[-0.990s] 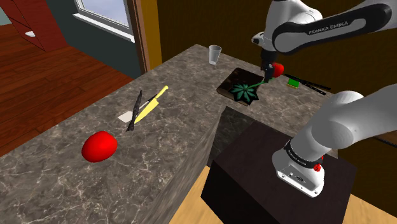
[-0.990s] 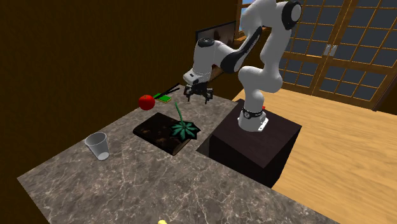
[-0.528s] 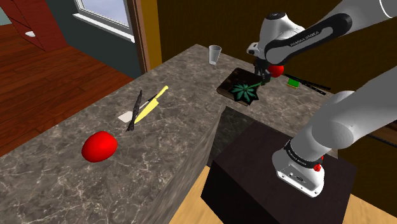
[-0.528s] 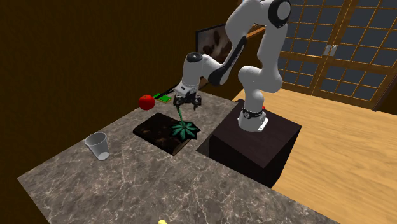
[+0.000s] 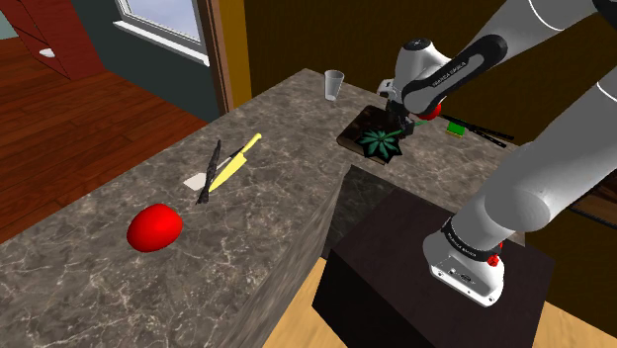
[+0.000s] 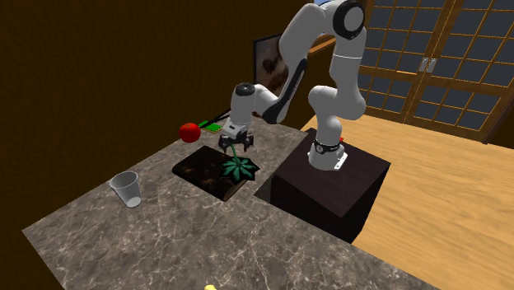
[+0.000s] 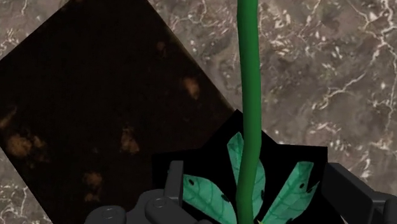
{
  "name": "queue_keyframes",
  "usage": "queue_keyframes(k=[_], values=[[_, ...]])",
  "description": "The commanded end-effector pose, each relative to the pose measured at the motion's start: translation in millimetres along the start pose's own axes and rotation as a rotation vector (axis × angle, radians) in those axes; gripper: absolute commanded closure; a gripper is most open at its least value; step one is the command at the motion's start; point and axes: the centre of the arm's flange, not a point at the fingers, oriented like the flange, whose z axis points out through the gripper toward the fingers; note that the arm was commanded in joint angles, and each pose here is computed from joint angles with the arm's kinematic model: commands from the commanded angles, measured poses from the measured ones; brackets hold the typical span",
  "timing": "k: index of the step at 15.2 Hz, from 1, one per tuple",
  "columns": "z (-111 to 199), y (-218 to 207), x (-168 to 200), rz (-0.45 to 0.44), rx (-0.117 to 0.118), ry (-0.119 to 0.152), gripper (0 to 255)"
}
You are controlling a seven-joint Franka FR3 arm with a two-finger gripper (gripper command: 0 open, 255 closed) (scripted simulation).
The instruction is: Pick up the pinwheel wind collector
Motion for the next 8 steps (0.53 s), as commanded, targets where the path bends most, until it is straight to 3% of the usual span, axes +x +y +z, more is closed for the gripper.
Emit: queue_keyframes(k=[1,4,5,8], values=[[10.4,-1.2,3.1,-0.001,-0.001,0.0,0],[18.4,-2.1,5.3,-0.001,-0.001,0.0,0],[18.0,-2.4,5.5,-0.001,-0.001,0.0,255],[17.8,-2.3,5.8,-0.001,-0.001,0.0,255]])
